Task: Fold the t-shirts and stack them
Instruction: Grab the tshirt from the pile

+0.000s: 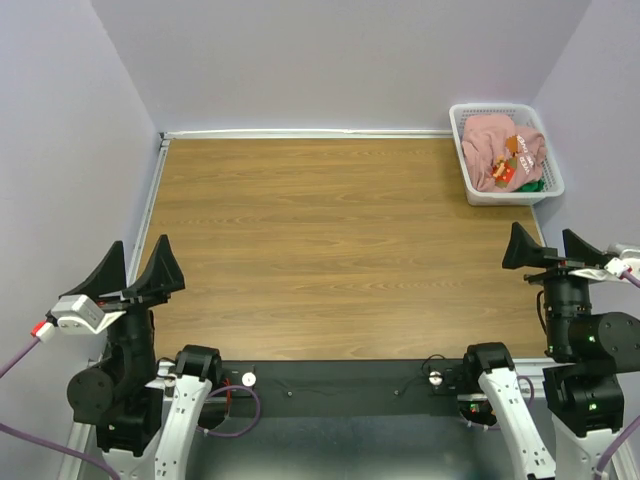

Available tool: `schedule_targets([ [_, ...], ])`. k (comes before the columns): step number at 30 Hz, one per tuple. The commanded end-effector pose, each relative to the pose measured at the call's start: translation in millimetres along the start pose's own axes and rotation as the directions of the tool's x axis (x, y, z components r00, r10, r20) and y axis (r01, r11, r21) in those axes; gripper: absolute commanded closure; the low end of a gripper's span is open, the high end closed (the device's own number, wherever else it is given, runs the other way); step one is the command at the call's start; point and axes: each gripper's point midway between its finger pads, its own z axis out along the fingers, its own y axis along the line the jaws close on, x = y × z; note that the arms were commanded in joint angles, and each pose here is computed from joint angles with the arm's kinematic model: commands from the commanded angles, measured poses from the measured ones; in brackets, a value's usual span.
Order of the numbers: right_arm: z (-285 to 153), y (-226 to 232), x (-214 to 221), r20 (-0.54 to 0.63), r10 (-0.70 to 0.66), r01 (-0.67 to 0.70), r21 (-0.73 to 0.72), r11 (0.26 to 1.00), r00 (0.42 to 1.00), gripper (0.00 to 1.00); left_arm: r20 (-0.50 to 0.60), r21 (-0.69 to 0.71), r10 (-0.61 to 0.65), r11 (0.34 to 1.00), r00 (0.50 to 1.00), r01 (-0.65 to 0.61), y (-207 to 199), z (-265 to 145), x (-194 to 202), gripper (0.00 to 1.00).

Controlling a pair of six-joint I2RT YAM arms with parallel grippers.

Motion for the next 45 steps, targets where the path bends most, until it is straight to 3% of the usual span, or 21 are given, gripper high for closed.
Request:
schedule_targets([
  [1,3.0,2.1,14.5,-0.04,0.006,-0.007,-0.009,1.0,0.999,0.0,-0.066,0.014,-0.017,1.0,0.998,0.018,-2.5,5.3,24.2,0.04],
  [6,17.7,6.0,34.5,-0.115,0.016,-0.018,-0.01,1.0,0.993,0.0,-0.13,0.021,-0.033,0.999,0.991,0.036,-4.8,16.9,50.3,0.05],
  [10,47.1,17.4,63.7,-0.24,0.003,-0.013,-0.037,0.999,0.971,0.0,-0.205,0.034,-0.036,0.998,0.978,0.043,-8.2,29.7,78.8,0.04],
  [12,68.5,14.8,82.7,-0.313,0.01,-0.007,0.009,1.0,0.95,0.0,-0.261,0.039,-0.027,0.998,0.965,0.039,-9.2,37.6,98.8,0.05],
  [13,69.5,13.0,75.6,-0.295,0.02,-0.013,0.025,1.0,0.955,0.0,-0.28,0.04,-0.024,0.999,0.96,0.036,-9.0,39.9,106.1,0.05],
  [16,117.6,9.3,100.4,-0.41,0.0,0.042,0.094,0.995,0.912,0.0,-0.357,0.046,0.006,0.999,0.934,0.011,-7.2,49.5,137.2,0.05],
  [20,173.4,-5.3,117.1,-0.474,-0.01,0.131,0.224,0.966,0.88,0.0,-0.411,0.06,0.029,0.998,0.911,-0.005,-5.8,51.4,159.6,0.04],
  [24,230.3,-20.2,130.3,-0.497,-0.015,0.192,0.307,0.932,0.868,0.0,-0.415,0.086,0.04,0.996,0.909,-0.004,-6.8,47.8,170.2,0.05],
  [26,256.0,-31.5,164.2,-0.551,0.002,0.215,0.329,0.92,0.835,0.0,-0.422,0.093,0.052,0.996,0.905,-0.014,-4.5,43.0,177.4,0.04],
  [31,307.5,-67.2,192.5,-0.552,0.069,0.2,0.411,0.889,0.831,0.0,-0.427,0.096,0.061,0.995,0.902,-0.022,0.1,31.5,190.3,0.05],
  [39,334.9,-137.9,268.1,-0.593,0.188,0.168,0.493,0.854,0.783,0.07,-0.429,0.123,0.078,0.992,0.9,-0.028,-5.6,29.4,193.3,0.05],
  [45,339.2,-148.8,313.1,-0.641,0.216,0.136,0.453,0.881,0.736,0.22,-0.436,0.136,0.084,0.99,0.896,-0.027,-8.0,29.3,197.8,0.05],
])
